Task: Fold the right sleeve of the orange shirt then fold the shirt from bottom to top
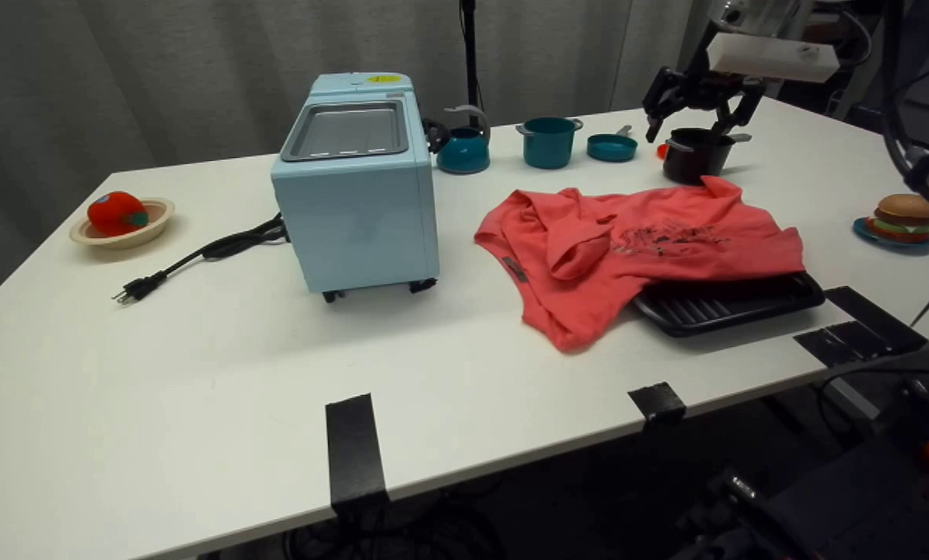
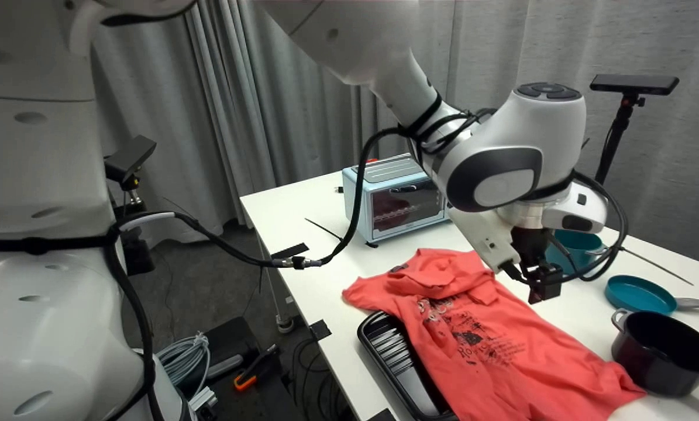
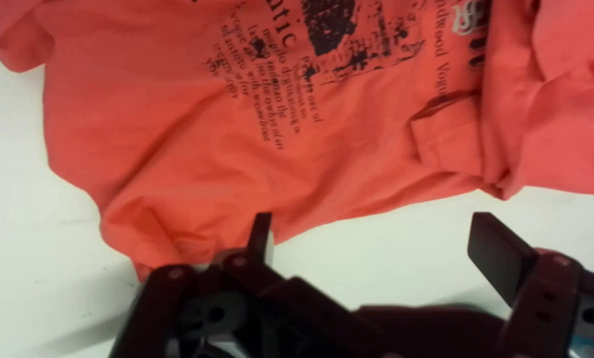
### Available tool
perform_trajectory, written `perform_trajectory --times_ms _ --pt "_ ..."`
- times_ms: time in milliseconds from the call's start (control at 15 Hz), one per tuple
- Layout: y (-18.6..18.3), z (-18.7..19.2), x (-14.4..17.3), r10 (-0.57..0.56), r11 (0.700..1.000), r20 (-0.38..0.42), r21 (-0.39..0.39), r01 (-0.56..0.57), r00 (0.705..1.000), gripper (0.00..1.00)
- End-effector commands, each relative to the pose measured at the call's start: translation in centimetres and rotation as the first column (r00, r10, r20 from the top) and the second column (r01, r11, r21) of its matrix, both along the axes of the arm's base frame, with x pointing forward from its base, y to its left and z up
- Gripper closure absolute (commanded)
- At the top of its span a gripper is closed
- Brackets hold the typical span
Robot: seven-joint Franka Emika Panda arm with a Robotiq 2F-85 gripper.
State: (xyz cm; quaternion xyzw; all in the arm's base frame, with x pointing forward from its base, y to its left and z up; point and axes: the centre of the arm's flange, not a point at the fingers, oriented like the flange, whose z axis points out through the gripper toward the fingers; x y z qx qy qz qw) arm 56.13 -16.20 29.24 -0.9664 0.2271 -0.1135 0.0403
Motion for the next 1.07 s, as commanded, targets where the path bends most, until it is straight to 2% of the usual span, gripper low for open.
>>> perform_trajectory --times_ms 0,200,467,667,1000 --pt "-3.3 -4.1 3.0 -0.117 0.992 -0.024 -0.050 0.116 0.993 0.00" --pt "-6.0 -6.9 4.3 -0.197 0.978 -0.041 -0.081 0.193 0.980 0.00" --pt "-9.1 -8.9 6.3 -0.280 0.956 -0.054 -0.104 0.274 0.958 0.00" --pt "-11.2 -10.5 7.5 -0.321 0.942 -0.072 -0.130 0.310 0.944 0.00" --pt "-13.5 -13.2 7.5 -0.360 0.923 -0.119 -0.192 0.334 0.925 0.00"
